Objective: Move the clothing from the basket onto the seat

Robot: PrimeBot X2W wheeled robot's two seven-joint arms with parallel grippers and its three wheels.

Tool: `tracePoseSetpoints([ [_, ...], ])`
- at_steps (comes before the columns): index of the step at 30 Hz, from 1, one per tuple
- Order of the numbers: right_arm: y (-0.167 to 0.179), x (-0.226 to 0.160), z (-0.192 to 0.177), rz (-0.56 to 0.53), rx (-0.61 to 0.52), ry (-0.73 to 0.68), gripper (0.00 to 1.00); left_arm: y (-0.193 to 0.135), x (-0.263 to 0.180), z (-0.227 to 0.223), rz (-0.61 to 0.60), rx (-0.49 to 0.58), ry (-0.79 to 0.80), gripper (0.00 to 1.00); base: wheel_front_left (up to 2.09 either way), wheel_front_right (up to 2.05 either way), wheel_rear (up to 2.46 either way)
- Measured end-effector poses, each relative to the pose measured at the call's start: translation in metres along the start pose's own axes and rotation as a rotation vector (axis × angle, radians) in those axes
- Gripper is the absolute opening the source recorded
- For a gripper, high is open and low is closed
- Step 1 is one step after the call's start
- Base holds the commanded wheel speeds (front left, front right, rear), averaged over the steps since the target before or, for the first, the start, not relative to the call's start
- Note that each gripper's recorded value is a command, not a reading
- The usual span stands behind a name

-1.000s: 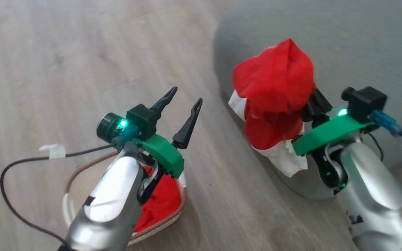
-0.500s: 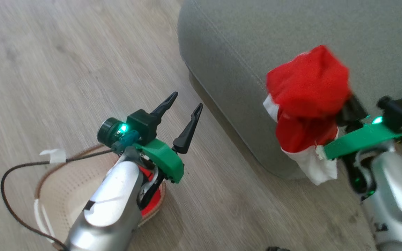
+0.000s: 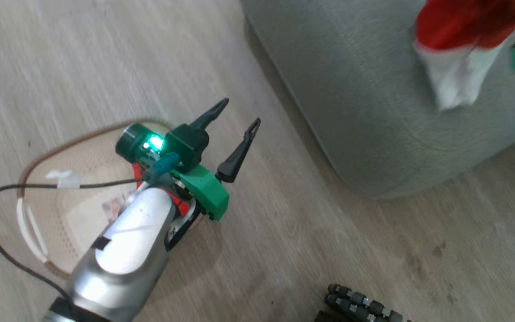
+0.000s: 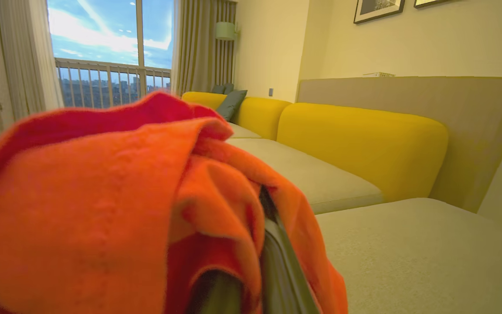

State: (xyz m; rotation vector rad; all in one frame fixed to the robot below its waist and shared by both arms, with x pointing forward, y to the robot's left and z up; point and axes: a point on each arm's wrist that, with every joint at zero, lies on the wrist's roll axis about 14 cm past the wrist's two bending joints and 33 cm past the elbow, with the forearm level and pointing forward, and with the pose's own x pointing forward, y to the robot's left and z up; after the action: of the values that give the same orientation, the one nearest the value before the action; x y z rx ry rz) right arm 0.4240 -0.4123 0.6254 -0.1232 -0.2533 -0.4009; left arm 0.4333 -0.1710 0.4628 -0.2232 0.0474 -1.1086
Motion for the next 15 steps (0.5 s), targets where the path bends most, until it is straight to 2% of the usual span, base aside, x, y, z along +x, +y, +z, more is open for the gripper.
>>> tracePoseSetpoints([
  [10,-0.037,0.097,-0.001,-0.155,-0.066,-0.037,0.0,0.062,-0.022,-0.038,0.098,-0.033,0.041,1.0,0.0,0.0,0.0],
  [15,-0.052,0.124,-0.007,-0.231,-0.062,-0.037,0.0,0.078,-0.033,-0.059,0.126,-0.051,0.072,1.0,0.0,0.0,0.0],
])
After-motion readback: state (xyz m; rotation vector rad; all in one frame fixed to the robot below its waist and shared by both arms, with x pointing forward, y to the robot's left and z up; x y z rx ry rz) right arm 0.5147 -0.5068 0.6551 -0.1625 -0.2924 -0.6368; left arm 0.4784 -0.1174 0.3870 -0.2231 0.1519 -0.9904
